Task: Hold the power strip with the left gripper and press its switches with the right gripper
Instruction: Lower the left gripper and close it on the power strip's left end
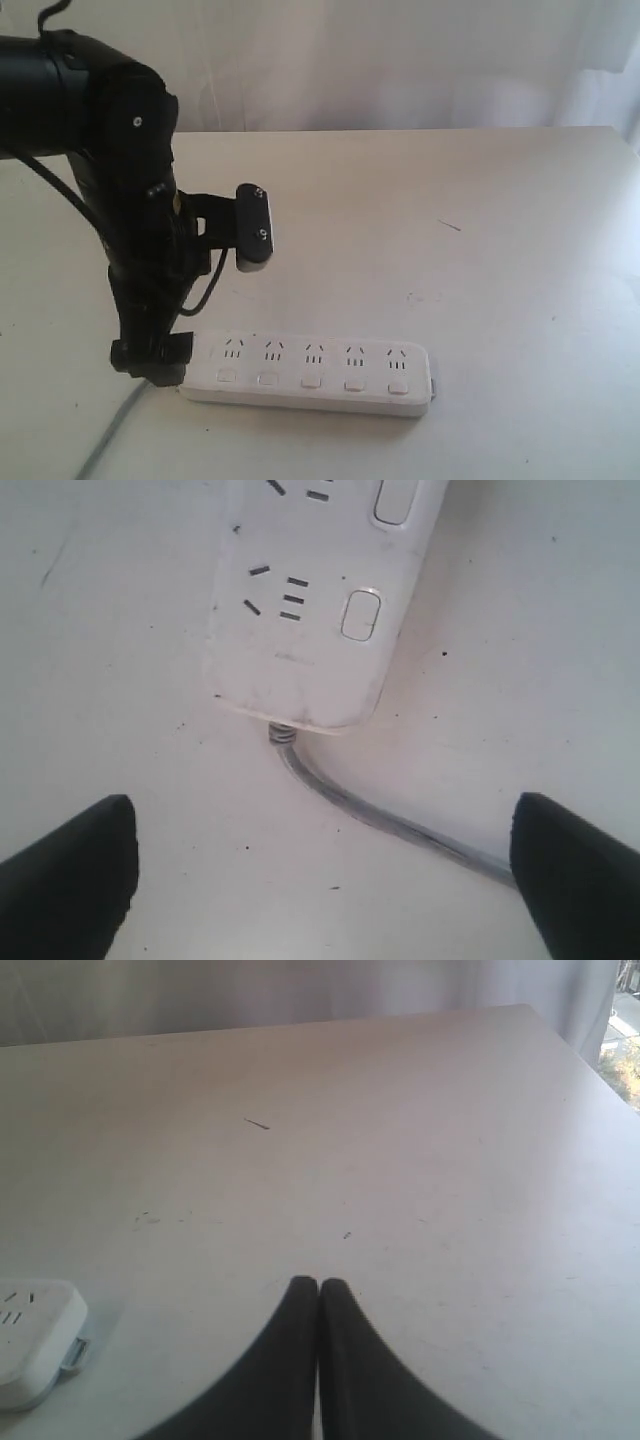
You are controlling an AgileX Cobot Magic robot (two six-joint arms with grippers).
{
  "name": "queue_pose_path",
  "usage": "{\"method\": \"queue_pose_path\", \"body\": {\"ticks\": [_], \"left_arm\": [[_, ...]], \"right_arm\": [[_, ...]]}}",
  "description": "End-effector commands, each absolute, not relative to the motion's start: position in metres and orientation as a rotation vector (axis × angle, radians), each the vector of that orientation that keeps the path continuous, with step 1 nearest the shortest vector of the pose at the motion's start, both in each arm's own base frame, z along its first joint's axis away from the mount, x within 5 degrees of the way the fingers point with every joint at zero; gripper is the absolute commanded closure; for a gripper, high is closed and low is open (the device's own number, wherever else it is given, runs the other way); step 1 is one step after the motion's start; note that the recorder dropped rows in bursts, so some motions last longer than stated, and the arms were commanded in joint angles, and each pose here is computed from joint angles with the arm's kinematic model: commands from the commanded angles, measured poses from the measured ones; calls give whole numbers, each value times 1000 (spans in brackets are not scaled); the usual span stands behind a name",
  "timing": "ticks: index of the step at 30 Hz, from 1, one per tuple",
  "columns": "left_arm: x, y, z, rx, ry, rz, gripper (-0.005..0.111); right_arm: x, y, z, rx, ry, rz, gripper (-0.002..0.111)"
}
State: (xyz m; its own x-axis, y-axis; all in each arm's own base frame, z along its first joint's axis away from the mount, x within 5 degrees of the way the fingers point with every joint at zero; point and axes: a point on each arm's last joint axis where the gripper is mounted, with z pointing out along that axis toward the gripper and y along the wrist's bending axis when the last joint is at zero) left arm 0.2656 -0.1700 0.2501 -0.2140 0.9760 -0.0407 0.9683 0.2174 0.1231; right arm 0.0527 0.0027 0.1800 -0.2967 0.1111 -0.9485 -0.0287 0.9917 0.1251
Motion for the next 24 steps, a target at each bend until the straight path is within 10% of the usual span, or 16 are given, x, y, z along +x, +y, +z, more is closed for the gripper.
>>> {"method": "queue_pose_path", "body": {"ticks": [1,24], "left_arm": [[261,-183,244,2113,2190,99,3],[282,-210,185,2273,2027,100,3]], "right_arm": [[53,2,180,61,1857,132,108],[53,2,180,61,1857,132,108]]}}
